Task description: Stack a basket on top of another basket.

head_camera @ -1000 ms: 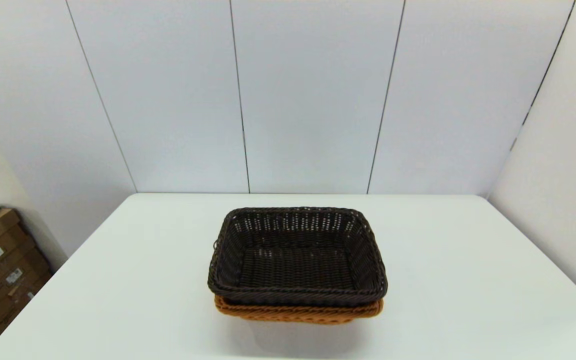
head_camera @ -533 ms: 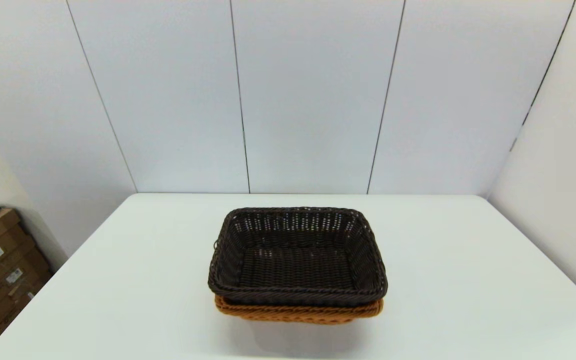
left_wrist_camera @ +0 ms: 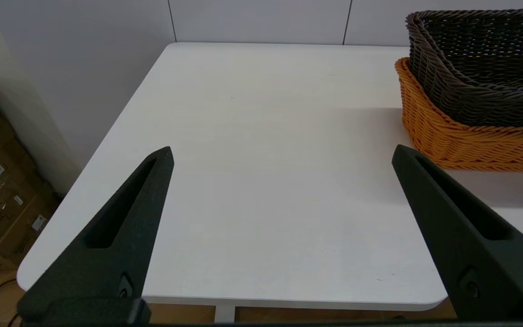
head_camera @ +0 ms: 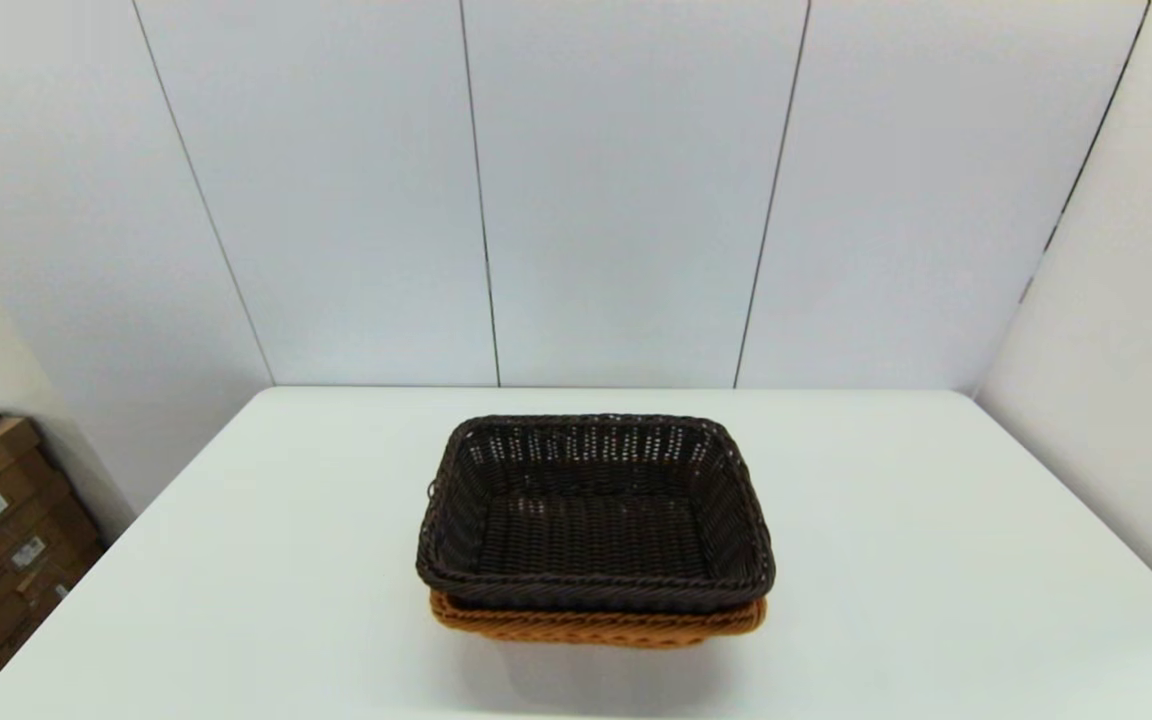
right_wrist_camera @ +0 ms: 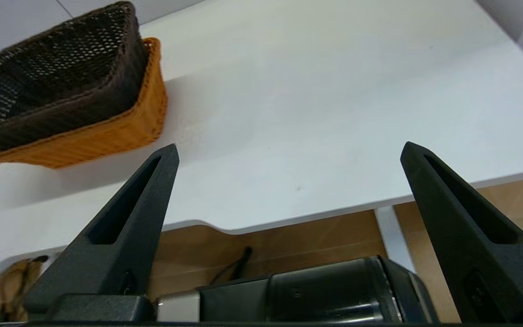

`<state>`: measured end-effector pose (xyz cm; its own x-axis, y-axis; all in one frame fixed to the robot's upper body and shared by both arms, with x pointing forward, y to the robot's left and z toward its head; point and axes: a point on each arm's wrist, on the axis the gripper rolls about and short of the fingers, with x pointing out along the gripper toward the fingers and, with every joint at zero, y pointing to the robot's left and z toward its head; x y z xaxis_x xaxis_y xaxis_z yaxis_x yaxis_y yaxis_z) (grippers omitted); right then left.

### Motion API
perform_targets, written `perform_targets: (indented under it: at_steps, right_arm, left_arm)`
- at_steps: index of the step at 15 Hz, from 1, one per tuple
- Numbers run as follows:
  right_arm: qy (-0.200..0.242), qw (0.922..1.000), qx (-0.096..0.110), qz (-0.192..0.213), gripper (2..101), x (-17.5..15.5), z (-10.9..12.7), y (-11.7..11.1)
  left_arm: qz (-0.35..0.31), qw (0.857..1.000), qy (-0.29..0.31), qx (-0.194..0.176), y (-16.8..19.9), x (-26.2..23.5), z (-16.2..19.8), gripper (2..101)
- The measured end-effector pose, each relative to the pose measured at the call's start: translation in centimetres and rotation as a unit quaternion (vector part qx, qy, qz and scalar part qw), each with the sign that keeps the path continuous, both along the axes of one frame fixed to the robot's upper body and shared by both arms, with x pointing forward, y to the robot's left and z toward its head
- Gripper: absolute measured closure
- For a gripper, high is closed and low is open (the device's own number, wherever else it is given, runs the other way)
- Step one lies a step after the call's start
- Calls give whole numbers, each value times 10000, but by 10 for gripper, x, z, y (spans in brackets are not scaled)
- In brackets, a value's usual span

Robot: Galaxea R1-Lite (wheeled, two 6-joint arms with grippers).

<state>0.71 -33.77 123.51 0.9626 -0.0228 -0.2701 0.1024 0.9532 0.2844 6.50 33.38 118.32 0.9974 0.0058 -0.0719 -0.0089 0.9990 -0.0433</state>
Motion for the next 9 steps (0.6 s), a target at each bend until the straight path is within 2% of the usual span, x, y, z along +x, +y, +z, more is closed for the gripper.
perform_targets:
  at_steps: [1,3,6,9]
  right_arm:
    - [16,10000,-58,12,52,2,-5,0]
    - [-7,9993,-364,59,52,11,-14,0]
    - [-467,9941,-975,10,52,29,-20,-1]
    - [-622,9854,-1585,45,52,41,-31,-1]
  left_arm:
    - [-2,10000,0,0,0,0,0,54]
    - [1,10000,-2,0,0,0,0,54]
    - [0,10000,-2,0,0,0,0,54]
    - [-2,10000,0,2,0,0,0,54]
